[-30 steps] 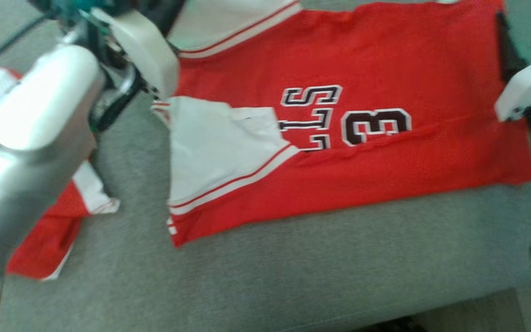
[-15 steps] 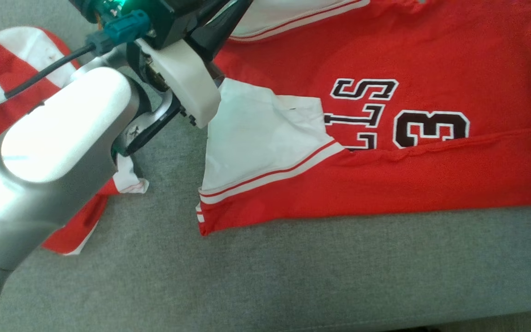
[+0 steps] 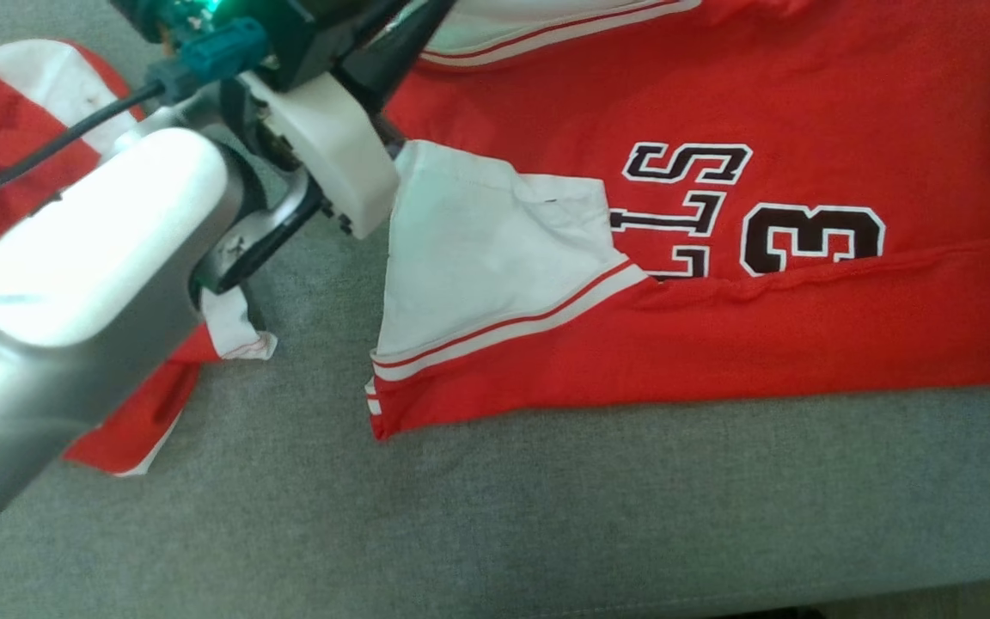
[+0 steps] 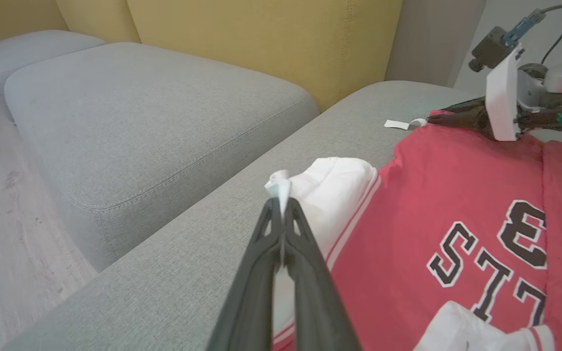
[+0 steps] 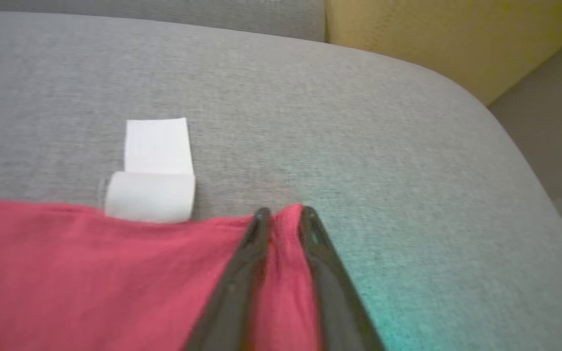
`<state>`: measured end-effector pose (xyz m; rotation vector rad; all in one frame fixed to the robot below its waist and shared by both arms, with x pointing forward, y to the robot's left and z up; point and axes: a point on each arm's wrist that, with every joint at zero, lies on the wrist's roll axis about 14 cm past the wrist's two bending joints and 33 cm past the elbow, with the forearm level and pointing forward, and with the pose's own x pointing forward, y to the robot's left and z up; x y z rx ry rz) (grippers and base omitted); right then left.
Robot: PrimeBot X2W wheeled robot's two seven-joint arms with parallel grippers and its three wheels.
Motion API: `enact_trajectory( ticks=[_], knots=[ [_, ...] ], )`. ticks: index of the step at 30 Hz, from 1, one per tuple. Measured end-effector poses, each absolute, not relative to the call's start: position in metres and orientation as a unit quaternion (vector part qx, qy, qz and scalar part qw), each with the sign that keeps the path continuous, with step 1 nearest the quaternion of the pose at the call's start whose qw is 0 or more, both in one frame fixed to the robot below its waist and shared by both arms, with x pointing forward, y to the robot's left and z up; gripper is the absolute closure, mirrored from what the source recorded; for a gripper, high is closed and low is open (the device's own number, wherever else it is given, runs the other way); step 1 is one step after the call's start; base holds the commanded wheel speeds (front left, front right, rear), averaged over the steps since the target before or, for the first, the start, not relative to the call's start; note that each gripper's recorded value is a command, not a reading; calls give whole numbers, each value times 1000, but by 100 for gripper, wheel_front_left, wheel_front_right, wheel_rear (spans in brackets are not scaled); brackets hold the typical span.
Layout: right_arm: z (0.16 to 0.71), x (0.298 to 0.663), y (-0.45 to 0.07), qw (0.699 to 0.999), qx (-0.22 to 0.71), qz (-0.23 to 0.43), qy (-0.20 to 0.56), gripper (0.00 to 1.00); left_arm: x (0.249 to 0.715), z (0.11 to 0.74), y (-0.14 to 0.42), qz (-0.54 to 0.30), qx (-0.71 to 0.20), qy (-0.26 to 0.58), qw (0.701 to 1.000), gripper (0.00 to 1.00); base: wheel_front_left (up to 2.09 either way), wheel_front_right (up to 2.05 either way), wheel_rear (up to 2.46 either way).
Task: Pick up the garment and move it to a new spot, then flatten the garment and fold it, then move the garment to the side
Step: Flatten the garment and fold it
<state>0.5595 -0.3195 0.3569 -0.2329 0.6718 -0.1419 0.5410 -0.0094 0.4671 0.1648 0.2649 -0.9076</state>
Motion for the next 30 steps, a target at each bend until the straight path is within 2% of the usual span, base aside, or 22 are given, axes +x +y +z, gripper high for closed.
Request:
enact_trajectory(
  ticks=[7, 15, 26, 30],
  knots=[
    [384, 568, -320, 956, -99, -72, 268, 100, 557, 470, 3, -400, 80, 131, 903, 100, 0, 0, 0],
    [435, 597, -313, 981, -55, -75, 169, 100, 590, 477, 16, -359, 82, 117, 922, 100, 0, 0, 0],
    [476, 620, -314, 993, -28, -80, 77, 100, 643, 497, 18, -319, 106, 51, 940, 100, 0, 0, 0],
    [484, 622, -314, 994, -22, -82, 64, 100, 648, 502, 14, -319, 102, 36, 941, 100, 0, 0, 0]
  ],
)
